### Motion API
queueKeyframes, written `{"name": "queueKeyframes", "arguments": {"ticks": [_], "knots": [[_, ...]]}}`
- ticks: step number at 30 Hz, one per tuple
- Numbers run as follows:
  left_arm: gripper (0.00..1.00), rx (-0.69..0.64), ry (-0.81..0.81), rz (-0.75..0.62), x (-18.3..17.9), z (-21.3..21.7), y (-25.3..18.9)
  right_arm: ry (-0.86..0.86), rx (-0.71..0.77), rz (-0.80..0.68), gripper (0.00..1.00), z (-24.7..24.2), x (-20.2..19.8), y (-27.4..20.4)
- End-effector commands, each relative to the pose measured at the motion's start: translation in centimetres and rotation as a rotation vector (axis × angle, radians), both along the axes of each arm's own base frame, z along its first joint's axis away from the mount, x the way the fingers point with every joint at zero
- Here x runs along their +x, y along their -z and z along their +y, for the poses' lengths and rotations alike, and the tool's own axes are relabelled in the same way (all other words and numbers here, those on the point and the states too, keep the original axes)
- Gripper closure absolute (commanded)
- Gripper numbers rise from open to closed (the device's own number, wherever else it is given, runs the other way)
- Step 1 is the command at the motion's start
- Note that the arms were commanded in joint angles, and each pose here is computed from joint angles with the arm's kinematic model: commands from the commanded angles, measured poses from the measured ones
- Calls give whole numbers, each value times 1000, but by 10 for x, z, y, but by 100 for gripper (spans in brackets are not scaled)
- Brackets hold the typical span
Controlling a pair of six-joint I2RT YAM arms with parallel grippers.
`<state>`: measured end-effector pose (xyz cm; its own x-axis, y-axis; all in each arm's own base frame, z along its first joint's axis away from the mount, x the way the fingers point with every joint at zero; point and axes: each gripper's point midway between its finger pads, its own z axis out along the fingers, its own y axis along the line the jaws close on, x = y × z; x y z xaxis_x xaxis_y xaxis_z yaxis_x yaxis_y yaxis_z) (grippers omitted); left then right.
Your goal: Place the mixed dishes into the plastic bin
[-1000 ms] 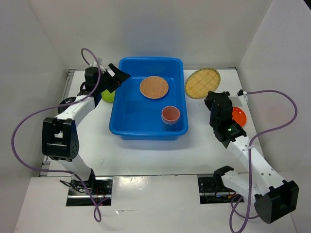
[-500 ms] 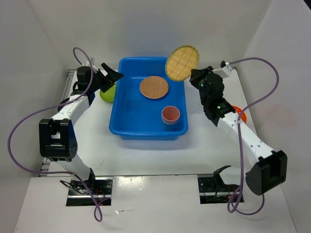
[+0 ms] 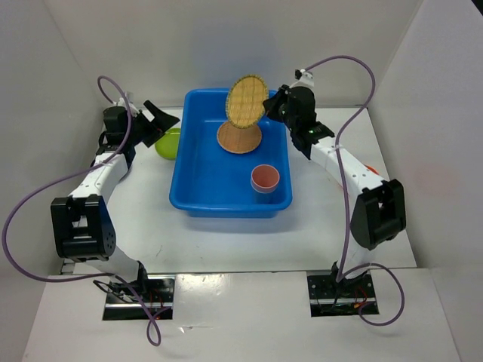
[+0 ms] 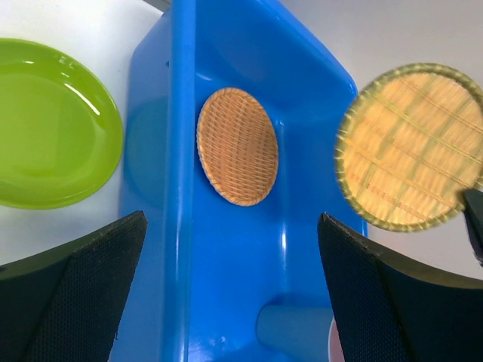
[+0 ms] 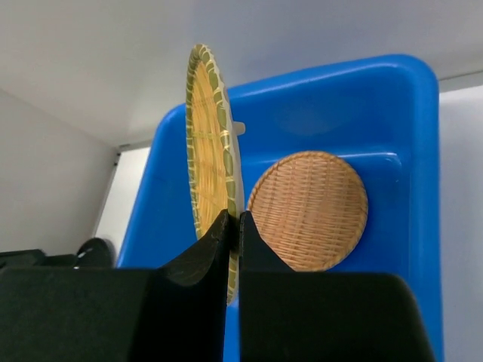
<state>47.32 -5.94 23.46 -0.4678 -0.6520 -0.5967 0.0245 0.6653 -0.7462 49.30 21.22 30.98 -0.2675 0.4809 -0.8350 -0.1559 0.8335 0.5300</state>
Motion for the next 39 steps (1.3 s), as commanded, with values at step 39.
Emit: {"name": "queueKeyframes", "arguments": {"ticks": [39], "knots": [[0, 61, -5, 70, -10, 19, 36, -102, -118, 236, 100, 39, 93, 133]]}}
